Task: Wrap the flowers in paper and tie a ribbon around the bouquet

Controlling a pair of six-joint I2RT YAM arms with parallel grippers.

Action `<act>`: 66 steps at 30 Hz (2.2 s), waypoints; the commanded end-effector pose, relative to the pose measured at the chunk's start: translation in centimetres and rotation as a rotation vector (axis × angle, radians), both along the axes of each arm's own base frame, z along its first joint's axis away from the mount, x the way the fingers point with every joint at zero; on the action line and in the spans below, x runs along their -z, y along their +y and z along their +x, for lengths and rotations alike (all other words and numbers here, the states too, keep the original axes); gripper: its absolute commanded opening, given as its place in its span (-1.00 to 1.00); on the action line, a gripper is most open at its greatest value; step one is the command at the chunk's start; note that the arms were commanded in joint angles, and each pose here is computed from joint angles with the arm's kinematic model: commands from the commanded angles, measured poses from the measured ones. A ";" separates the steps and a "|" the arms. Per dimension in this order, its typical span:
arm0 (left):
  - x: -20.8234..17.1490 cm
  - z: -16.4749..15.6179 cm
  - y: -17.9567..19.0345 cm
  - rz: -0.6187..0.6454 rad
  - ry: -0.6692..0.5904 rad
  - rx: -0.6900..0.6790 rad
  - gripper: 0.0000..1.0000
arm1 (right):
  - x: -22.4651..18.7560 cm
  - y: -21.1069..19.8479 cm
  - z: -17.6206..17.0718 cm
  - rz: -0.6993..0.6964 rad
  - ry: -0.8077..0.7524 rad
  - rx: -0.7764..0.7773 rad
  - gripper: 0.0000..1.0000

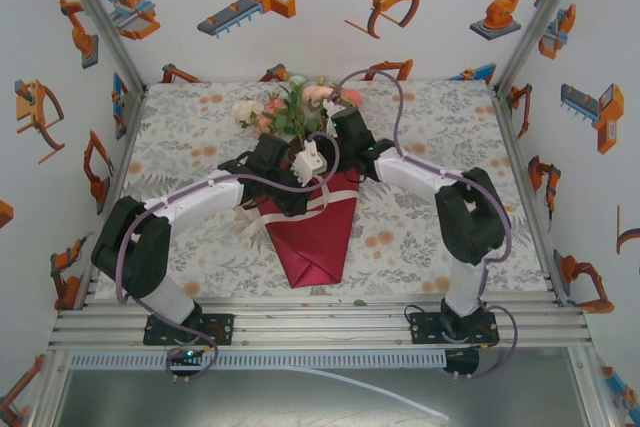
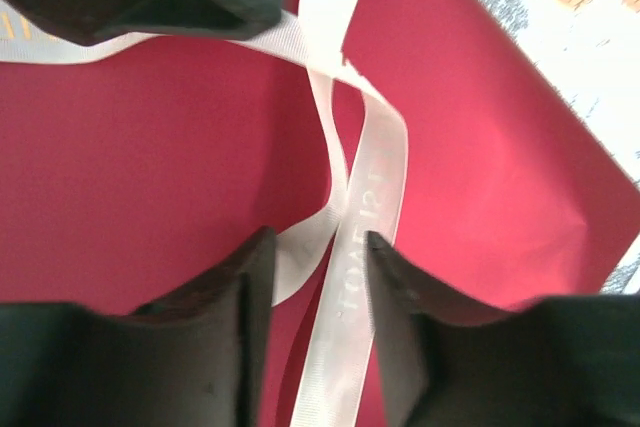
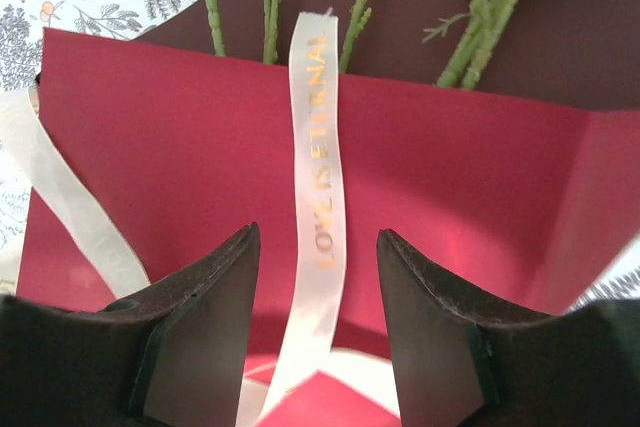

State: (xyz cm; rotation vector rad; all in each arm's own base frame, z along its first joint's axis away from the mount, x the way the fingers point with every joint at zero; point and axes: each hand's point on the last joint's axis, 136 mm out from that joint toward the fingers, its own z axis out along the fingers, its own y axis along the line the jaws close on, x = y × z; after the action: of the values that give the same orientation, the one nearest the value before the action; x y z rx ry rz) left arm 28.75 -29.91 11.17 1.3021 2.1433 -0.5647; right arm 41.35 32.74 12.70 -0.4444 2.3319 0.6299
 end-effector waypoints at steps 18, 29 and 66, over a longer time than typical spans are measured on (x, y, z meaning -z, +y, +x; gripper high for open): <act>-0.7 1.6 -5.8 -0.075 -0.134 0.102 0.70 | -1.1 -2.8 1.6 0.150 0.177 0.326 -1.00; 2.4 3.0 -5.3 0.061 -0.146 0.110 0.03 | -2.9 -4.0 2.4 0.216 0.180 0.366 -1.00; -7.1 6.6 -1.7 -0.079 -0.302 0.033 -0.38 | 3.5 -0.6 -7.8 0.101 0.077 -0.554 -0.58</act>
State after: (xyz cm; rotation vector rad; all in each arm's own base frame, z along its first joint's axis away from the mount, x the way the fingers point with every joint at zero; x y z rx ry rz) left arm 35.40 -31.42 15.74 1.3076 1.8953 -0.3977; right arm 34.29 32.05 8.50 -1.0075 2.2662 1.0190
